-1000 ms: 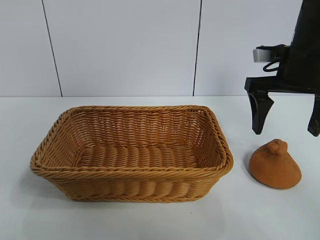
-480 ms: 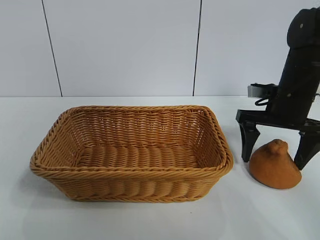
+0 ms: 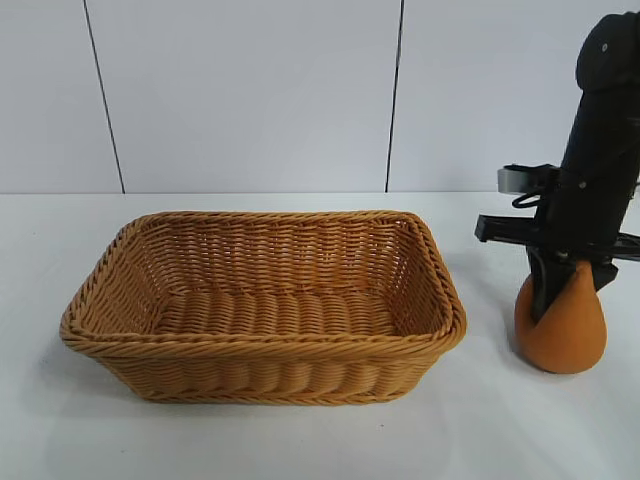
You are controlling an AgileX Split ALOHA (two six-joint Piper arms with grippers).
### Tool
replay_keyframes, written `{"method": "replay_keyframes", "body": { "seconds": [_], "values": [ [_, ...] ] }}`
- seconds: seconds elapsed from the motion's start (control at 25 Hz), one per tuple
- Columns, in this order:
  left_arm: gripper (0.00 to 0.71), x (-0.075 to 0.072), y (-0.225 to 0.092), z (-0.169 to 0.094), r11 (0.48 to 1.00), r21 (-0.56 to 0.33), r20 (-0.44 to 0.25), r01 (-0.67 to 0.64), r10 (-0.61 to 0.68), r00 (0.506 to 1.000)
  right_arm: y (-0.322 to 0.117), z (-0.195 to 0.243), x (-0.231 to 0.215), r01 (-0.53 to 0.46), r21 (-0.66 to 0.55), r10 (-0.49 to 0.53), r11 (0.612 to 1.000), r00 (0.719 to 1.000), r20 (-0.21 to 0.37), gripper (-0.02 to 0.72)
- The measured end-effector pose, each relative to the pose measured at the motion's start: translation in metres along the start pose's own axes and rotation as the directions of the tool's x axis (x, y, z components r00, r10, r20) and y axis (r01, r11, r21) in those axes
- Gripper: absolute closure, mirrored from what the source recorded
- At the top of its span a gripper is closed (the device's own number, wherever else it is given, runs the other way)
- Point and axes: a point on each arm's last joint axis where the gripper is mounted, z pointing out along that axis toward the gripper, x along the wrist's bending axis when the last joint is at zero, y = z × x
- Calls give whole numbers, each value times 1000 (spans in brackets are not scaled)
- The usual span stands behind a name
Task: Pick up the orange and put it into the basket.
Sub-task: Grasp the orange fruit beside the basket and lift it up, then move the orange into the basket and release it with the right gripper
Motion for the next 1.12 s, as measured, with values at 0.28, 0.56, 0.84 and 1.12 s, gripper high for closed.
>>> {"method": "replay_keyframes", "body": {
  "seconds": [0.28,0.56,0.84,1.12],
  "values": [
    [74,0,-1,-2,1000,-16,0,-1,1,1000,-13,-65,9,10,-175,-16,984,999,-34,630],
    [74,0,-2,-3,1000,-20,-1,-1,1,1000,-30,-107,28,-10,-275,-28,961,990,-136,630],
    [74,0,-2,-3,1000,-18,-2,-2,2,1000,-40,-116,97,117,-320,-186,940,963,-196,630],
    [74,0,-2,-3,1000,-18,-1,-1,1,1000,-50,-115,170,178,-451,-313,874,918,-244,630]
  ]
}}
